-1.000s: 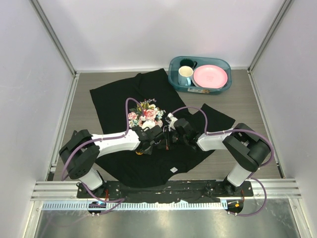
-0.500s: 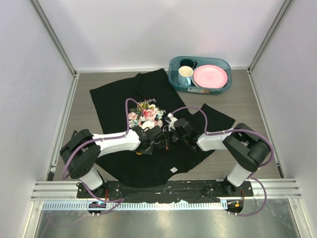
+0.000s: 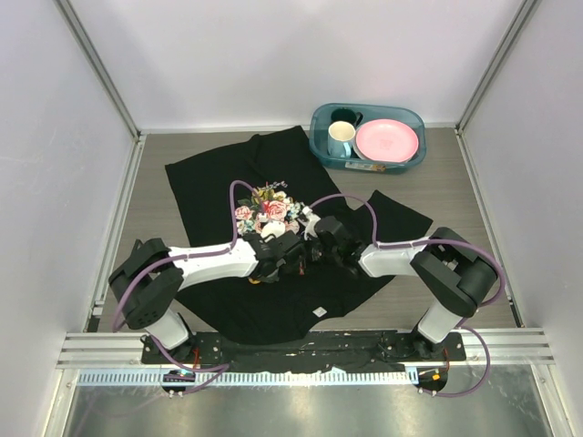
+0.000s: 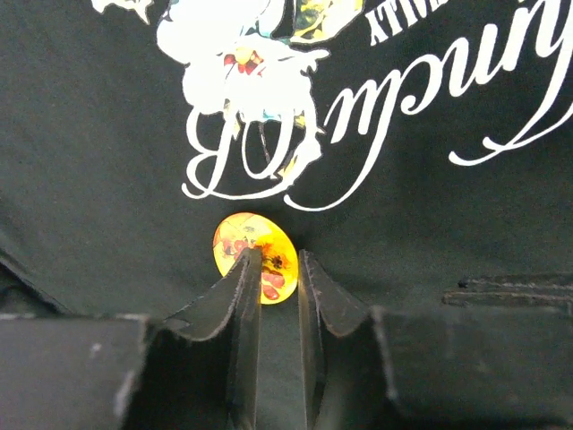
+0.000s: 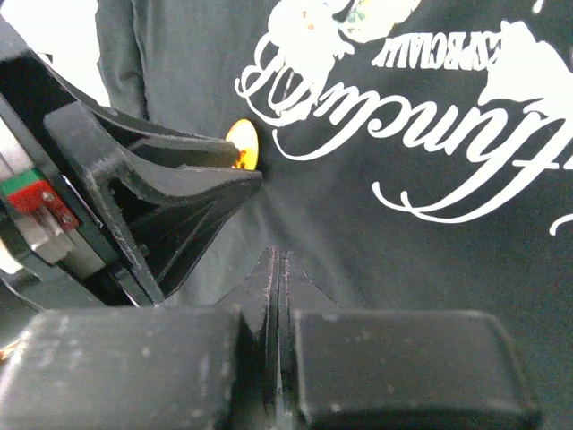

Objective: Remove the brooch from the garment

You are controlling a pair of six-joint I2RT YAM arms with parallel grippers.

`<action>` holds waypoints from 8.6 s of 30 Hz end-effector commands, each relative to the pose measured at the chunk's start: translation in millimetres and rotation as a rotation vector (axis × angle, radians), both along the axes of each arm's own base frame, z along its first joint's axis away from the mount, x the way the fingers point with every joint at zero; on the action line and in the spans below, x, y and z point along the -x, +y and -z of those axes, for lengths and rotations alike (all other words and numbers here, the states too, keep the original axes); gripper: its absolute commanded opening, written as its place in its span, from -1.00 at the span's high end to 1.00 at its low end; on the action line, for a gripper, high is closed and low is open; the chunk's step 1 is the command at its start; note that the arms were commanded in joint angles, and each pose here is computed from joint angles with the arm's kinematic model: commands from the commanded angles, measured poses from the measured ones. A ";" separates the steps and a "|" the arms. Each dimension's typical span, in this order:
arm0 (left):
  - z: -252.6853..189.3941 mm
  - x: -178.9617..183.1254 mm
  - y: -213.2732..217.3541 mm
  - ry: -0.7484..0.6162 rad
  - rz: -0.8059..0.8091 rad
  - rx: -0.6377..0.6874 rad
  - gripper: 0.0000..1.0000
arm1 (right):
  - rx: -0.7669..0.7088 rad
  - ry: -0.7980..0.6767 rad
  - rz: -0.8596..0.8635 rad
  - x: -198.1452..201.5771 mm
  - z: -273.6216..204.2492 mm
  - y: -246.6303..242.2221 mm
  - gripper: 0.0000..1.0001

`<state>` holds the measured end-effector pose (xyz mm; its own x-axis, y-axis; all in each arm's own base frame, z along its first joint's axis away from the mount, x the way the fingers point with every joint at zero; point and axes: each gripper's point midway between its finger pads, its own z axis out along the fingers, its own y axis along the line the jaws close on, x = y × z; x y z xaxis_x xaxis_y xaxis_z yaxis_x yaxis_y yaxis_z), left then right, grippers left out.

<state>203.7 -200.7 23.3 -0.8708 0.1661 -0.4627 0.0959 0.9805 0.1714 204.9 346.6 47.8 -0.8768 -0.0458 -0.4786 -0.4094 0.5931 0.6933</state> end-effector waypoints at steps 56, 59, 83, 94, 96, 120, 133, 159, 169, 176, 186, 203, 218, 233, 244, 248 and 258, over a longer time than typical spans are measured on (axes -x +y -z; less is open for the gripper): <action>-33.7 19.1 18.2 -0.210 -0.222 0.493 0.93 | -0.148 0.006 -0.105 13.3 -13.3 92.7 0.66; -36.0 18.4 17.1 -0.214 -0.235 0.506 0.66 | -0.140 0.008 -0.106 14.5 -9.1 93.5 0.70; -40.6 1.5 35.6 -0.243 -0.307 0.533 0.03 | -0.147 0.010 -0.114 19.6 -10.2 97.1 0.86; -22.7 -0.2 29.7 -0.175 -0.283 0.498 0.28 | -0.129 0.005 -0.102 17.7 -7.8 95.0 0.87; -23.7 0.0 31.2 -0.178 -0.287 0.499 0.30 | -0.121 0.003 -0.095 16.5 -6.5 93.2 0.88; -32.0 10.3 52.1 -0.215 -0.288 0.478 -0.08 | -0.106 -0.029 -0.082 -0.4 -12.0 108.9 0.88; -33.2 -4.6 55.6 -0.193 -0.241 0.397 0.15 | -0.071 -0.019 -0.061 0.7 -0.9 97.7 0.89; -27.7 -16.2 42.3 -0.152 -0.203 0.421 0.15 | 0.092 -0.215 -0.115 -5.1 -20.4 60.9 0.85; -27.9 -19.9 41.0 -0.163 -0.204 0.421 0.15 | 0.139 -0.297 -0.193 -17.3 -20.9 72.0 0.62; -26.8 -22.1 35.3 -0.159 -0.202 0.442 0.16 | 0.092 -0.284 -0.211 -12.9 -23.7 79.9 0.50; -27.1 -23.0 28.1 -0.150 -0.195 0.471 0.17 | 0.057 -0.262 -0.209 -5.3 -23.5 77.7 0.30; -23.0 -13.7 28.4 -0.122 -0.226 0.505 0.21 | 0.077 -0.250 -0.095 -25.7 -5.7 73.0 0.74; -32.7 -13.6 27.8 -0.115 -0.355 0.659 0.39 | 0.050 -0.245 -0.075 -20.8 0.1 66.1 0.98; -23.4 -22.4 20.8 -0.082 -0.447 0.798 0.55 | 0.017 -0.264 -0.091 -16.4 -1.2 65.2 0.99; -19.0 -24.1 15.5 -0.070 -0.439 0.821 0.54 | -0.003 -0.258 -0.097 -14.7 -3.5 67.9 0.98; -17.5 -24.2 18.7 -0.077 -0.450 0.813 0.57 | -0.009 -0.259 -0.096 -14.2 -5.1 67.8 0.98; -11.1 -21.5 22.3 -0.065 -0.464 0.803 0.65 | -0.032 -0.252 -0.106 -11.6 -5.9 70.4 0.99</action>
<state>224.2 -181.6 39.8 -0.7461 -0.5741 -0.3373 -0.3119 0.7490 -0.5846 218.0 407.8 36.0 -0.7388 -0.1420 -0.6588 -0.6045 0.5720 0.5545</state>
